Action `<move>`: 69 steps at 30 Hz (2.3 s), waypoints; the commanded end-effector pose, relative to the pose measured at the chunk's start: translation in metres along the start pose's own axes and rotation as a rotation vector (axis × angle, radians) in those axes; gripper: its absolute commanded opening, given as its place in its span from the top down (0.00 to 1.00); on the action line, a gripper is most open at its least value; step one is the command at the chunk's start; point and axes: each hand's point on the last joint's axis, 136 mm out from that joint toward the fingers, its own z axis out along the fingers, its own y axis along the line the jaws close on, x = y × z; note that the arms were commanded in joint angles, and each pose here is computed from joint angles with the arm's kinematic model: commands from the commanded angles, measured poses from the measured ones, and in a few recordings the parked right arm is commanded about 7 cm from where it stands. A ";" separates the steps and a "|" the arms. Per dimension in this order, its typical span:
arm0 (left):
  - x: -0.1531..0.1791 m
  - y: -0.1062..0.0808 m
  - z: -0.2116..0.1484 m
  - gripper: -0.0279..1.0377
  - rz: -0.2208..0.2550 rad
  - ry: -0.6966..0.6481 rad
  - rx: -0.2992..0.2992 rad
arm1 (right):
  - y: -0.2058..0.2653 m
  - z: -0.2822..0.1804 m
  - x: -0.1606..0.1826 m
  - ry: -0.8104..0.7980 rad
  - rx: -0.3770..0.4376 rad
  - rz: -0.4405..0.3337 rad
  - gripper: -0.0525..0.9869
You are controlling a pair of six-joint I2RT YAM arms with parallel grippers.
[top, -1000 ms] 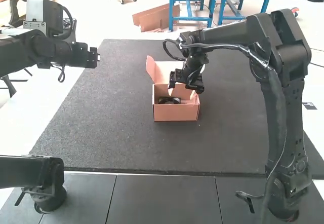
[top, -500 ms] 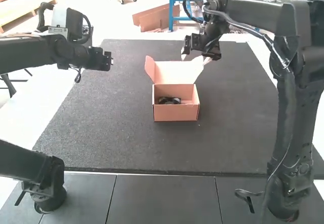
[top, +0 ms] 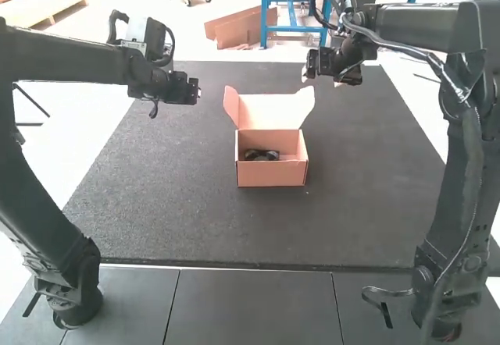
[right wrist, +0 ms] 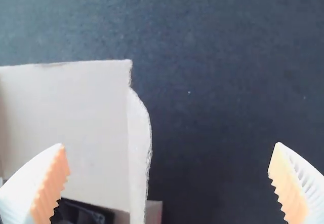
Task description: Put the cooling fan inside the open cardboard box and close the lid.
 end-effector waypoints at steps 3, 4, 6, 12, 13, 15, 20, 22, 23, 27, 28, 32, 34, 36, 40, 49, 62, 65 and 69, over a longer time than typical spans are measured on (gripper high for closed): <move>-0.022 -0.004 0.015 0.06 -0.022 -0.033 0.006 | 0.002 -0.014 -0.007 -0.034 -0.083 -0.004 0.08; -0.023 -0.005 0.019 0.06 -0.021 -0.031 0.007 | 0.002 -0.013 -0.007 -0.036 -0.093 0.004 0.08; -0.023 -0.006 0.028 0.06 -0.020 -0.022 0.006 | 0.002 -0.011 -0.008 -0.039 -0.106 0.021 0.08; -0.023 -0.009 0.050 0.06 -0.029 -0.001 0.007 | 0.012 0.001 -0.004 -0.016 -0.183 0.046 0.08; -0.023 -0.009 0.053 0.06 -0.032 0.001 0.005 | 0.012 0.003 -0.004 -0.016 -0.184 0.050 0.08; -0.024 -0.011 0.059 0.06 -0.034 0.004 0.007 | 0.012 0.008 -0.004 -0.014 -0.187 0.058 0.08; -0.023 -0.014 0.075 0.06 -0.053 0.020 0.015 | 0.014 0.018 -0.005 -0.005 -0.203 0.063 0.08; -0.023 -0.019 0.081 0.06 -0.063 0.028 0.035 | 0.013 0.023 -0.004 0.002 -0.202 0.064 0.08; -0.021 -0.020 0.085 0.06 -0.067 0.034 0.039 | 0.012 0.026 -0.004 0.005 -0.201 0.066 0.08; -0.023 -0.028 0.092 0.06 -0.087 0.045 0.071 | 0.012 0.034 -0.008 0.004 -0.203 0.065 0.08; -0.025 -0.033 0.091 0.06 -0.085 0.043 0.090 | 0.013 0.035 -0.010 0.001 -0.205 0.065 0.09; -0.033 -0.056 0.087 0.06 -0.065 0.026 0.145 | 0.013 0.036 -0.014 -0.006 -0.208 0.064 0.10; -0.037 -0.066 0.085 0.06 -0.054 0.018 0.166 | 0.014 0.035 -0.016 -0.010 -0.209 0.063 0.12; -0.040 -0.075 0.082 0.06 -0.046 0.014 0.194 | 0.014 0.034 -0.016 -0.011 -0.209 0.064 0.15; -0.042 -0.086 0.079 0.06 -0.038 0.009 0.219 | 0.014 0.034 -0.016 -0.010 -0.212 0.063 0.24; -0.039 -0.092 0.078 0.06 -0.028 0.018 0.228 | 0.014 0.031 -0.016 -0.004 -0.220 0.073 0.60; -0.039 -0.092 0.078 0.06 -0.022 0.019 0.228 | 0.015 0.031 -0.011 0.016 -0.221 0.084 0.89; -0.040 -0.092 0.078 0.06 -0.022 0.016 0.228 | 0.014 0.031 -0.009 0.026 -0.220 0.088 0.93; -0.042 -0.093 0.077 0.06 -0.023 0.013 0.229 | 0.014 0.029 -0.008 0.034 -0.218 0.089 0.96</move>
